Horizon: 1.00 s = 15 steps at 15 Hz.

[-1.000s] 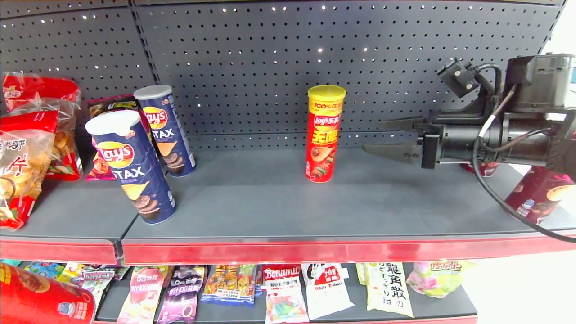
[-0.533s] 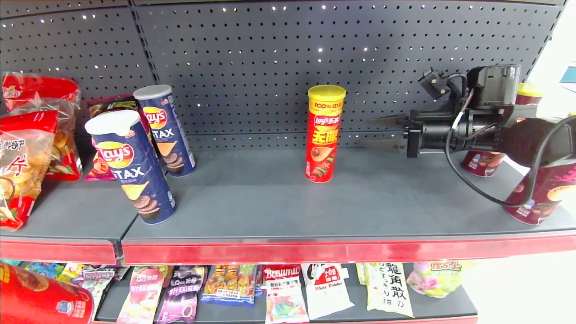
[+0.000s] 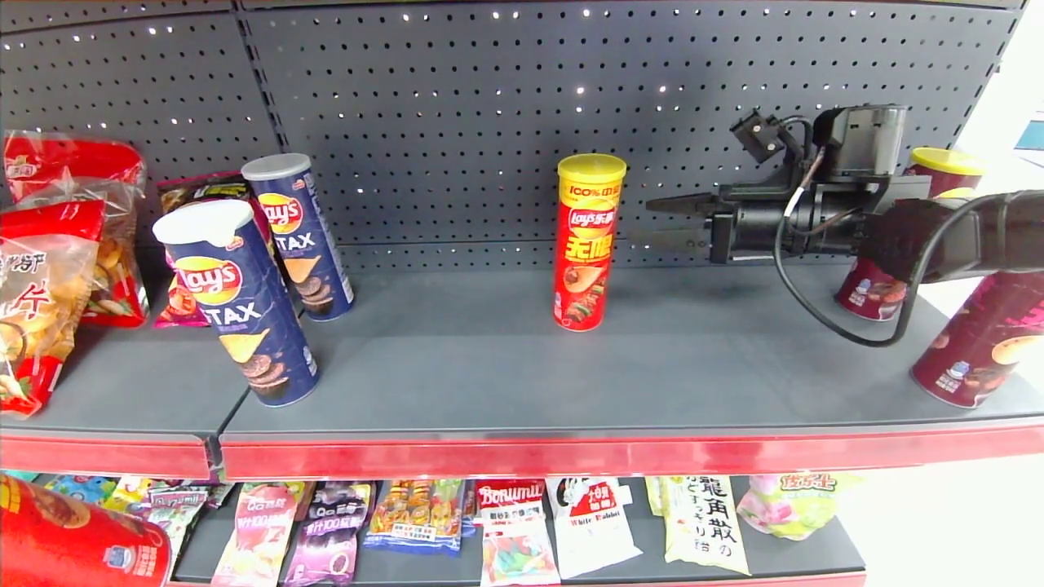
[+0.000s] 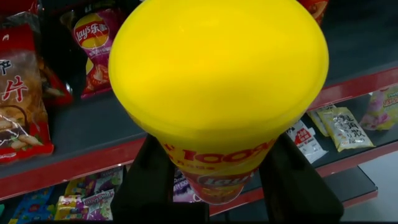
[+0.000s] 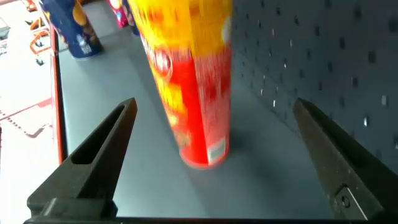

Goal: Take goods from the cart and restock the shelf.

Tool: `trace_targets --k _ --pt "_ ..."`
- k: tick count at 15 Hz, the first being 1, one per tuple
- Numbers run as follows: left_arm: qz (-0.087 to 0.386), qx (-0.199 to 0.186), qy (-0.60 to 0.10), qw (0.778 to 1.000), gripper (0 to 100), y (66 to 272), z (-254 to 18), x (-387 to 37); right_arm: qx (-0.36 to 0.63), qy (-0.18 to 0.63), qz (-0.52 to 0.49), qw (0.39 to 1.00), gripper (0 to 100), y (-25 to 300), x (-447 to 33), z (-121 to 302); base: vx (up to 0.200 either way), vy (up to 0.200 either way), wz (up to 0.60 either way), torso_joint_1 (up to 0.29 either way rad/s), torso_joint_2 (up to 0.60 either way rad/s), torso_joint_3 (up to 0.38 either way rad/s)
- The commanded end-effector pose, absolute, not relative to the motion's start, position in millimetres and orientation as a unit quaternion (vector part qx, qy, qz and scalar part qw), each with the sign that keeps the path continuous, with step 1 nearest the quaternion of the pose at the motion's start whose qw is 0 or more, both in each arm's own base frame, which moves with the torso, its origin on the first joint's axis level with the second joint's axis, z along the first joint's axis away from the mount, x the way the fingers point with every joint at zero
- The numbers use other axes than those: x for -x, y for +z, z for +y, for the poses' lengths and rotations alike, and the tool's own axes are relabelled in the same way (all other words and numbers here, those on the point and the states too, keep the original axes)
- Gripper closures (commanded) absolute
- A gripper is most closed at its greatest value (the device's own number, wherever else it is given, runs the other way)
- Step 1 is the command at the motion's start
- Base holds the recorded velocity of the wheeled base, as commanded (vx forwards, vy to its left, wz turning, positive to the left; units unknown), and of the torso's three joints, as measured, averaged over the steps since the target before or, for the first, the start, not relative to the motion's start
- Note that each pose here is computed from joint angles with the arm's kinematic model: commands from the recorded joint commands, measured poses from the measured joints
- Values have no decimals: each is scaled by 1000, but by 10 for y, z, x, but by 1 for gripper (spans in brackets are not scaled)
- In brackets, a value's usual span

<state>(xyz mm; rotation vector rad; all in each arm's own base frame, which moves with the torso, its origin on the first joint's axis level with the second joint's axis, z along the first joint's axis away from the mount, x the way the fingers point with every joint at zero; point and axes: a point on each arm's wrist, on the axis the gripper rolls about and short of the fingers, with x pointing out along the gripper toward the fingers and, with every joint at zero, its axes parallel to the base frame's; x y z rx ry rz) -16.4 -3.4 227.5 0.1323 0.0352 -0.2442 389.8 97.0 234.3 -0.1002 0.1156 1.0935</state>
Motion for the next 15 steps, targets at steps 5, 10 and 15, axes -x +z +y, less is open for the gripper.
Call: trace_targets --k 5,10,15 --pt "16 -66 -122 990 100 2277 -34 170 52 541 49 838 0 2308 -3976 1246 0 0 0 0 0 0" --pt "18 -66 -122 990 100 2269 -34 167 55 549 39 833 0 2357 -3969 1330 0 0 0 0 0 0" --pt "17 -66 -122 990 100 2273 -34 168 58 556 28 828 0 2360 -4074 1470 0 0 0 0 0 0"
